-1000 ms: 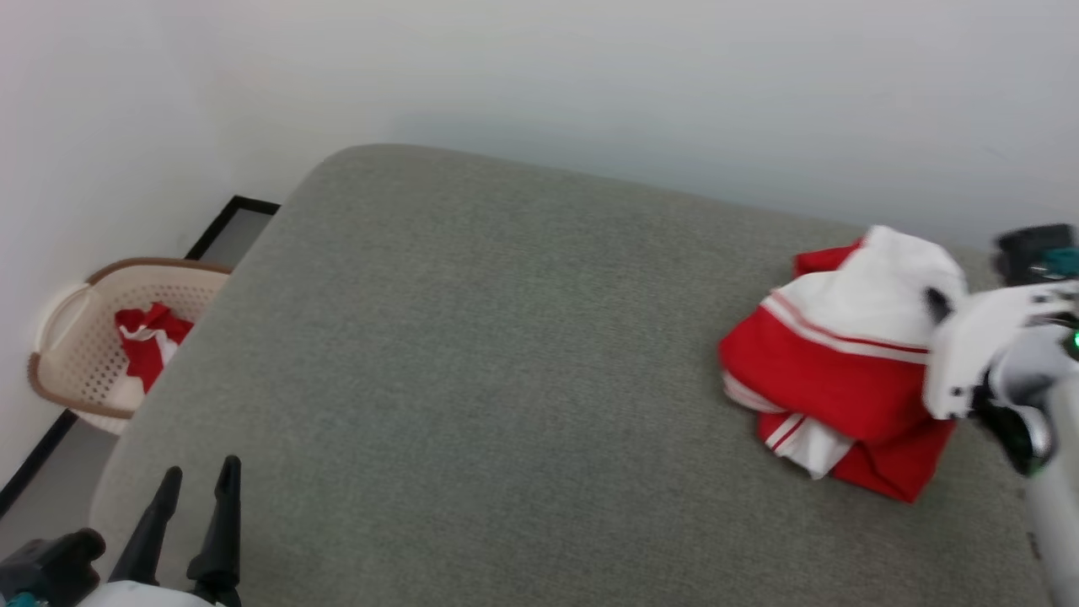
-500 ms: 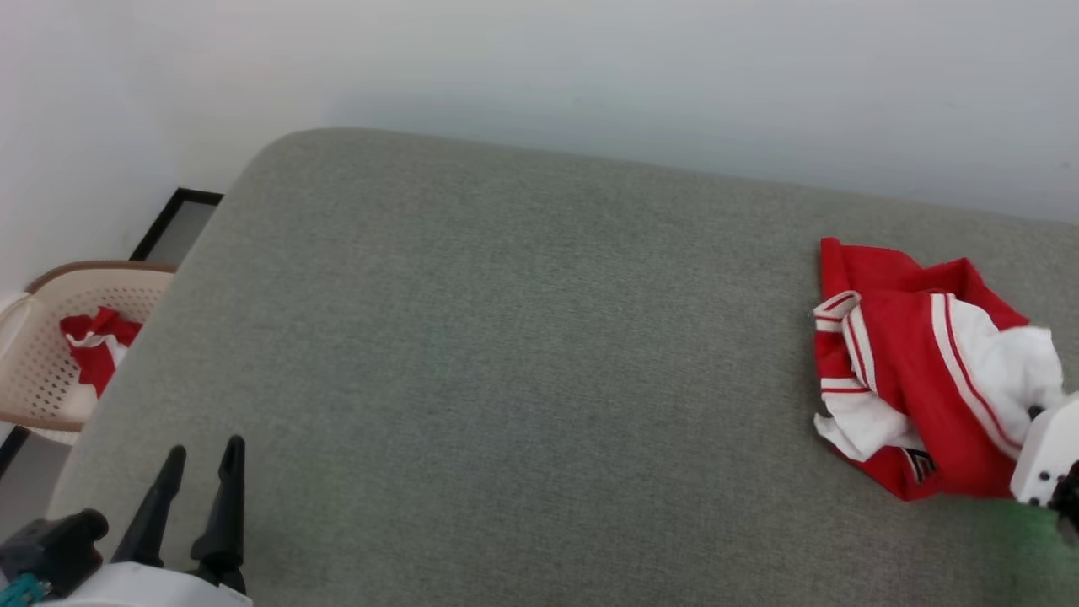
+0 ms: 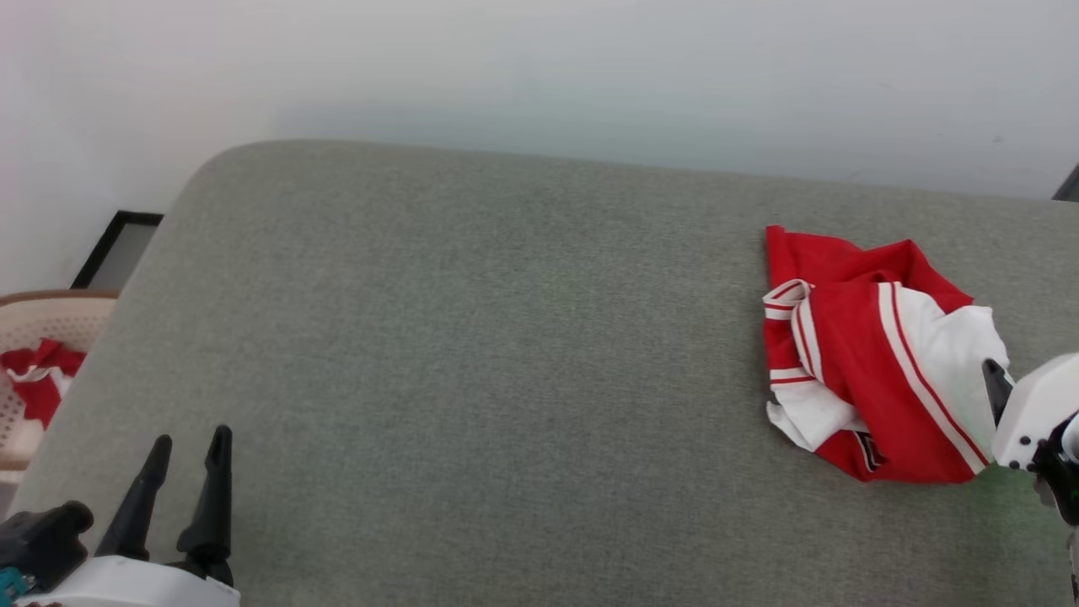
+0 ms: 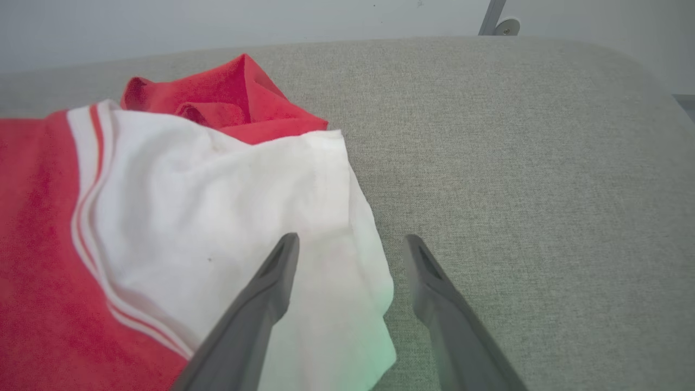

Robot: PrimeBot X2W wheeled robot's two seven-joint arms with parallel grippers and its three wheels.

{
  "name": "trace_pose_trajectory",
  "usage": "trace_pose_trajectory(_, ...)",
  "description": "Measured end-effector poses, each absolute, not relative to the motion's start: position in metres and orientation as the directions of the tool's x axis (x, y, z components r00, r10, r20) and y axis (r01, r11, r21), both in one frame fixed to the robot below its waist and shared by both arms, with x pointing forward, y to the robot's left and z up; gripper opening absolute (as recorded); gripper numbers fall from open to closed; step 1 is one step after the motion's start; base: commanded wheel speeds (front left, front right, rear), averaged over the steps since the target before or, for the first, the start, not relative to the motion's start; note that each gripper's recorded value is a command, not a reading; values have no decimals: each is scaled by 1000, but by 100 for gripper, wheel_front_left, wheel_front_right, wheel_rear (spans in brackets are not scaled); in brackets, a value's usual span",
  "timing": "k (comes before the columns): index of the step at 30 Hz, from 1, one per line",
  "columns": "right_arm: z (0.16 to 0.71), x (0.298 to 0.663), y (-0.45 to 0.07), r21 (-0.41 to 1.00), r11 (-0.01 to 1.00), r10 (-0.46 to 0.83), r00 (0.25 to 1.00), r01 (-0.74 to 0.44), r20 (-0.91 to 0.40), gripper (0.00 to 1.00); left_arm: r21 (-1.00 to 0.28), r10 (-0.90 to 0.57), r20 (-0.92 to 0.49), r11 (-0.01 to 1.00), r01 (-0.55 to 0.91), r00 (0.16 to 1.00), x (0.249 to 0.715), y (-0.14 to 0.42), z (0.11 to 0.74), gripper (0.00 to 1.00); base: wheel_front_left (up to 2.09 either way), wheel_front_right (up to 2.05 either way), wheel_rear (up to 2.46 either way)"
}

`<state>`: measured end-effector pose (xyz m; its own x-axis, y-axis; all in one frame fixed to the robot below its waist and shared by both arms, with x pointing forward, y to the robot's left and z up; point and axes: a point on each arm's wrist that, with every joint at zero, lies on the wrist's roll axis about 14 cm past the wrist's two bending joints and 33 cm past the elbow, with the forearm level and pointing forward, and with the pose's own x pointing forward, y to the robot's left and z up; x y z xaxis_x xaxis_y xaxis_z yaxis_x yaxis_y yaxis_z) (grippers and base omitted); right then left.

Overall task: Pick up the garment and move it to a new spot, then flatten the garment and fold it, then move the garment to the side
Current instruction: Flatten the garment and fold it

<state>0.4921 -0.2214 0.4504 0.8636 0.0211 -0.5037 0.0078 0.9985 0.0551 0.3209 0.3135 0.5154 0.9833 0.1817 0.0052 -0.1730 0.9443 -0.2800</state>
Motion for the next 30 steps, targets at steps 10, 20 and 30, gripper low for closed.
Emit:
trace_pose_trajectory(10, 465, 490, -214, 46, 998, 58, 894, -42, -445, 100, -271, 146, 17, 953, -136, 989, 329, 303, 519, 100, 0, 0, 0)
trace_pose_trajectory(20, 428, 477, -227, 38, 999, 13, 829, 10, -560, 93, -272, 144, 3, 952, -137, 990, 329, 303, 515, 100, 0, 0, 0)
trace_pose_trajectory(30, 407, 479, -214, 54, 998, 23, 789, 13, -614, 0, -268, 152, -17, 951, -151, 988, 329, 307, 510, 100, 0, 0, 0)
